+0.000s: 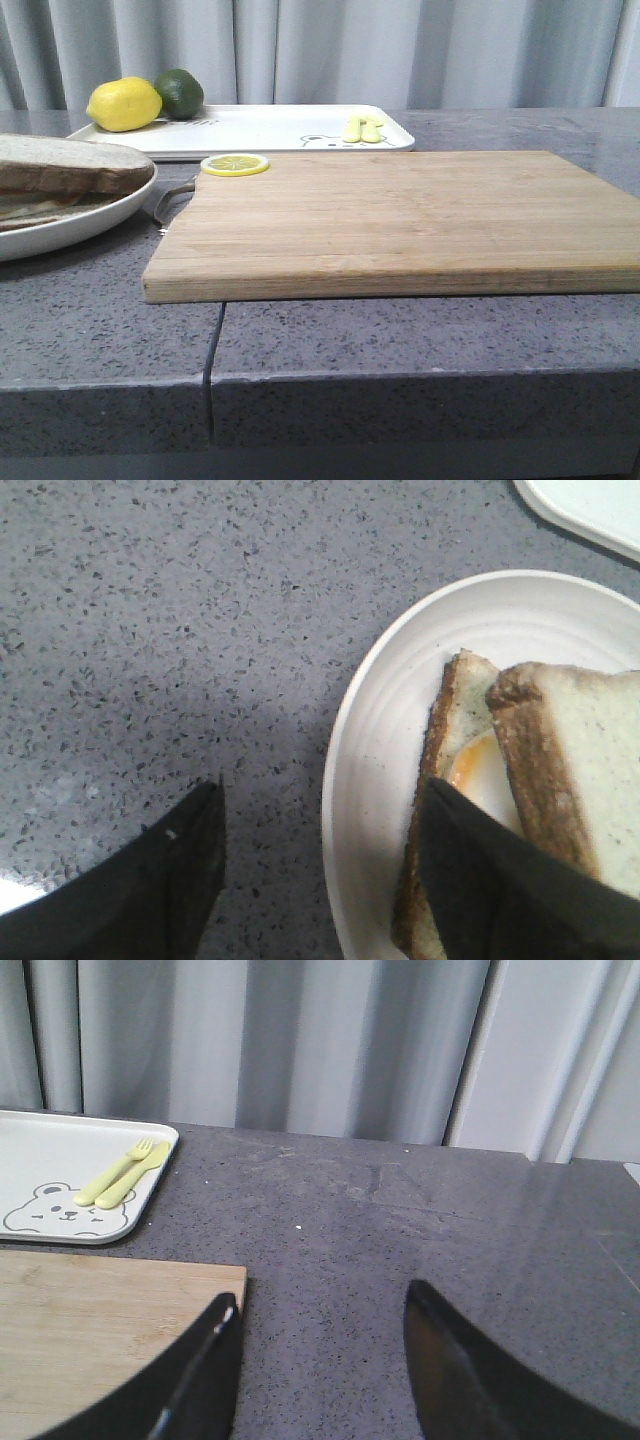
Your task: Place bread and move sandwich to tray
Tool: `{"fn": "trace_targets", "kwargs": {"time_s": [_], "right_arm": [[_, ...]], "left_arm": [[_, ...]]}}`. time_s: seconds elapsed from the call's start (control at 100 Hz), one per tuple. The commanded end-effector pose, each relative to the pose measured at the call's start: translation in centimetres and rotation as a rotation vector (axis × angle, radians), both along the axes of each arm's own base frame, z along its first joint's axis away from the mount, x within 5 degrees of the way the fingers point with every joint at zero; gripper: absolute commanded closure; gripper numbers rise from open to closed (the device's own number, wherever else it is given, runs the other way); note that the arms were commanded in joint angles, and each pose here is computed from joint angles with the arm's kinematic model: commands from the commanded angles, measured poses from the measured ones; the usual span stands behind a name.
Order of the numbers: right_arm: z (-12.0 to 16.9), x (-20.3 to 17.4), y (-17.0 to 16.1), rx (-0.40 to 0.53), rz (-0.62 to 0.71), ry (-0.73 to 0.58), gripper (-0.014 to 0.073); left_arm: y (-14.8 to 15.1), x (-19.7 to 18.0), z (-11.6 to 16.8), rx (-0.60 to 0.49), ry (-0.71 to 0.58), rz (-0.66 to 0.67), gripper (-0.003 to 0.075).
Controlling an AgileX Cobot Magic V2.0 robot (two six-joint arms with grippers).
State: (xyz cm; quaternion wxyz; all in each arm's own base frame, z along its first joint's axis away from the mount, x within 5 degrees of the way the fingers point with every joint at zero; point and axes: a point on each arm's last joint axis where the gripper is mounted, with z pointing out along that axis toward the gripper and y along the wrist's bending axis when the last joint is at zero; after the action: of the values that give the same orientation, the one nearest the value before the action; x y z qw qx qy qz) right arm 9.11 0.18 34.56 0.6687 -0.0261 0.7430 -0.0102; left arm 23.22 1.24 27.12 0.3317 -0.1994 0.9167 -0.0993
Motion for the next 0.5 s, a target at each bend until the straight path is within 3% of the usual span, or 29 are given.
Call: {"fn": "trace_targets", "kwargs": {"time_s": [0.0, 0.49], "right_arm": [[1.5, -0.1, 0.0, -0.014, -0.001, -0.093, 0.021], [1.5, -0.1, 0.0, -0.014, -0.001, -0.093, 0.021]], "left_arm": [[0.2, 0.9, 1.2, -0.009, -0.087, 0.027, 0.0334], [0.3, 2.5, -1.0, -0.027, -0.016, 0.036, 0.0334]]}}
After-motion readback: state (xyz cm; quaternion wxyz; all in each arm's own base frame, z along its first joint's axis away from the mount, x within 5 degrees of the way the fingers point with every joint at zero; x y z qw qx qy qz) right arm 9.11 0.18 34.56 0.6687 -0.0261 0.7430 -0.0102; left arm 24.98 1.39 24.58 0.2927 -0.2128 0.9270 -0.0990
